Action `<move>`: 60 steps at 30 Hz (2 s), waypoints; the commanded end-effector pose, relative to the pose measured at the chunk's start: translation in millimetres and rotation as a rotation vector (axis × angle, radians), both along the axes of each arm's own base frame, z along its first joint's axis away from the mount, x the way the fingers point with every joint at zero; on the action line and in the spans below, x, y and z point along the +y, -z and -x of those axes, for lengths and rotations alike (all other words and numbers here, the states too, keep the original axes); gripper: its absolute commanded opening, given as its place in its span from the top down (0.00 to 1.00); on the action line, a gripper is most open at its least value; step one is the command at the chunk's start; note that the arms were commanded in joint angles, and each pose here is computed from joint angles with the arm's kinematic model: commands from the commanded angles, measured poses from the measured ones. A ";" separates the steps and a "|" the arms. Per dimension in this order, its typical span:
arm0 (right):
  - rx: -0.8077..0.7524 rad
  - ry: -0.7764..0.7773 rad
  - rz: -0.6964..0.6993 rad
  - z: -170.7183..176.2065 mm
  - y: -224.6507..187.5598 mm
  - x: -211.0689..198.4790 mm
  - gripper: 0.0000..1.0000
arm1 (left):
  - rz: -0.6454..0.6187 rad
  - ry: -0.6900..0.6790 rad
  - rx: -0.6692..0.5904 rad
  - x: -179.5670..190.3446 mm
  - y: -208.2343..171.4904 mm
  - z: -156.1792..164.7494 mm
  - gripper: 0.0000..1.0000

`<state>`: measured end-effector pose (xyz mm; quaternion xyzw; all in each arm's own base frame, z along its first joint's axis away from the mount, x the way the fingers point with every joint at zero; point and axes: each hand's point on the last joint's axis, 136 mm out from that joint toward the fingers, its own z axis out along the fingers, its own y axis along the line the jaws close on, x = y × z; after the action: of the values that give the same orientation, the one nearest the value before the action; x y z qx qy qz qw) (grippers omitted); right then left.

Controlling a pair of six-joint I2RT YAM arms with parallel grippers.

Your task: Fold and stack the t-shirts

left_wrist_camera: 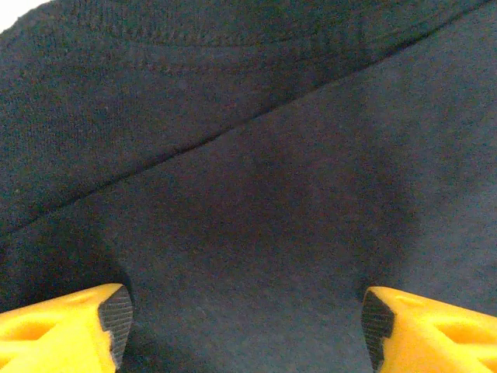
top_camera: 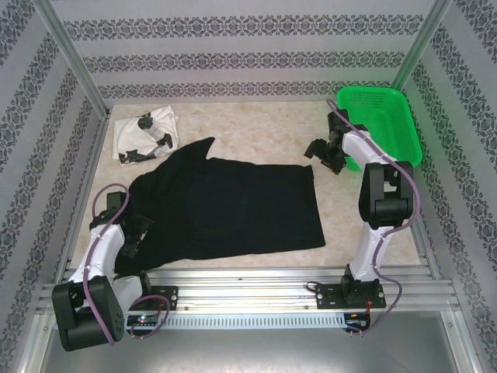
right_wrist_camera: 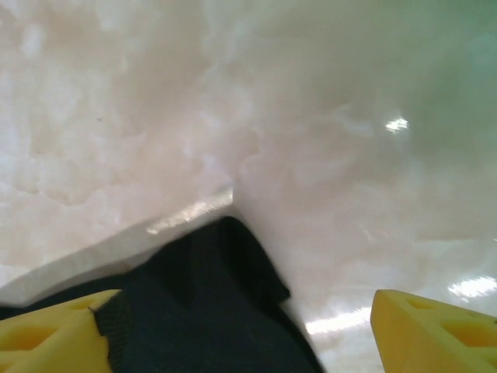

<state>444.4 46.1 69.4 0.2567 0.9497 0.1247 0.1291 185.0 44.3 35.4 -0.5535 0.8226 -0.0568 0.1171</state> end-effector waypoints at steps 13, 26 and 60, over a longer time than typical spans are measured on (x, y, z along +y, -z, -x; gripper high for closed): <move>0.077 -0.029 -0.030 -6.0 37.6 27.8 0.42 | -0.125 0.325 -0.324 -17.1 -134.7 -153.8 0.14; 0.098 -0.034 -0.040 -9.3 48.8 34.2 0.82 | -0.114 0.398 -0.401 -33.1 -145.6 -182.6 0.14; -0.082 -0.117 0.153 19.6 5.5 11.1 0.65 | -0.059 0.461 -0.380 -43.5 -112.1 -206.1 0.15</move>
<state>442.8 63.1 59.2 0.1663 0.9645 0.0726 0.1920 390.4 5.7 152.1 -0.3449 0.8849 -0.1602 0.2688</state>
